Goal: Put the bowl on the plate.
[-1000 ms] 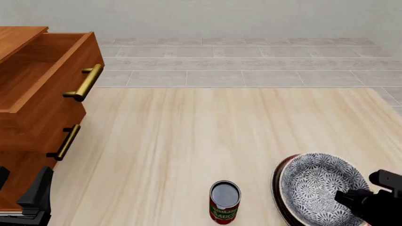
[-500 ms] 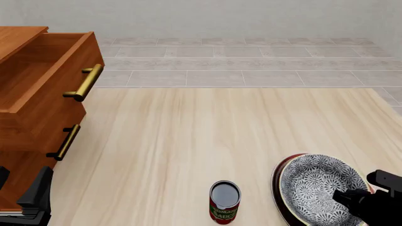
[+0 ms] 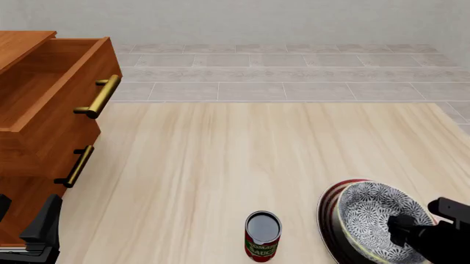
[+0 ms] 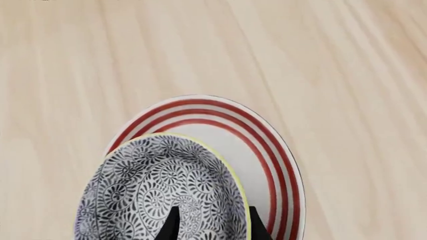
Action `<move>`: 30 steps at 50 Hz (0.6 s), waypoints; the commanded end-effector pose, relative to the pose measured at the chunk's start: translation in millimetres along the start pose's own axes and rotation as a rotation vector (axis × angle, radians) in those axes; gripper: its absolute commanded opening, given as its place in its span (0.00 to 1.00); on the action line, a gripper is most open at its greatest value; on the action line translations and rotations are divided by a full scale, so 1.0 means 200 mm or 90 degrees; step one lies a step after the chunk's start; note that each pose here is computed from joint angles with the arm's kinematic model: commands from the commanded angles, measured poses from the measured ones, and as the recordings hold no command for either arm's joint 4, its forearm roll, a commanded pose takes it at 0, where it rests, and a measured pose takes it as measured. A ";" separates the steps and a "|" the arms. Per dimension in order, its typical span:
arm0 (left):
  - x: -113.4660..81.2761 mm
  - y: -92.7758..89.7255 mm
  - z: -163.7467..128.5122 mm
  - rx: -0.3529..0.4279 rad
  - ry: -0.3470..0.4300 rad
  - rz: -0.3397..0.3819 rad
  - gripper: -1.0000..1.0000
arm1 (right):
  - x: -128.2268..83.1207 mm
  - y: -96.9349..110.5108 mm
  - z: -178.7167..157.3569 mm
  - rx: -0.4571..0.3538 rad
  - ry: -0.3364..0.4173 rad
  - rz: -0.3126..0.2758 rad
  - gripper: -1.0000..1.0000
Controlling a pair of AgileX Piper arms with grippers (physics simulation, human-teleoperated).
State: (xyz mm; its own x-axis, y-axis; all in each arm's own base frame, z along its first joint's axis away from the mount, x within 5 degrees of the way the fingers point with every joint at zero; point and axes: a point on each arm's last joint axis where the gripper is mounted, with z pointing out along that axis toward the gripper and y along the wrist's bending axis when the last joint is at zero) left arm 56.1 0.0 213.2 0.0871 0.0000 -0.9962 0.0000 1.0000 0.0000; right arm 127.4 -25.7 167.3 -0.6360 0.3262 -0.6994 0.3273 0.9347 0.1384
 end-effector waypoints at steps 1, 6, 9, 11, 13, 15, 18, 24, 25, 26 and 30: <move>0.00 0.00 0.00 0.000 0.000 0.000 1.00 | -0.02 0.01 -0.01 -0.002 -0.004 -0.007 1.00; 0.00 0.00 0.00 0.000 0.000 0.000 1.00 | -0.04 0.01 -0.03 -0.001 -0.008 -0.011 1.00; 0.00 0.00 0.00 0.000 0.000 0.000 1.00 | -0.07 0.01 -0.04 0.000 -0.013 -0.016 1.00; 0.00 0.00 0.00 0.000 0.000 0.000 1.00 | -0.08 0.01 -0.05 0.003 -0.017 -0.017 1.00; 0.00 0.00 0.00 0.000 0.000 0.000 1.00 | -0.09 0.01 -0.06 0.002 -0.019 -0.020 1.00; 0.00 0.00 0.00 0.000 0.000 0.000 1.00 | -0.10 0.01 -0.07 0.004 -0.021 -0.022 1.00; 0.00 0.00 0.00 0.000 0.000 0.000 1.00 | -0.11 0.01 -0.08 0.005 -0.023 -0.023 1.00; 0.00 0.00 0.00 0.000 0.000 0.000 1.00 | -0.15 0.00 -0.09 0.012 -0.031 -0.026 1.00; 0.00 0.00 0.00 0.000 0.000 0.000 1.00 | -0.16 0.00 -0.10 0.015 -0.035 -0.029 1.00; 0.00 0.00 0.00 0.000 0.000 0.000 1.00 | -0.17 0.00 -0.11 0.018 -0.039 -0.029 1.00; 0.00 0.00 0.00 0.000 0.000 0.000 1.00 | -0.18 0.00 -0.13 0.018 -0.046 -0.039 1.00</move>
State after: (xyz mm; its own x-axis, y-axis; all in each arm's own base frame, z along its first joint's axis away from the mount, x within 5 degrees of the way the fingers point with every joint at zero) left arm 56.1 0.0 213.2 0.0871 0.0000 -0.9962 0.0000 1.0000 0.0000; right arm 132.7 -31.5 198.2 -0.6158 0.2810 -0.7361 0.3142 0.9443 0.0976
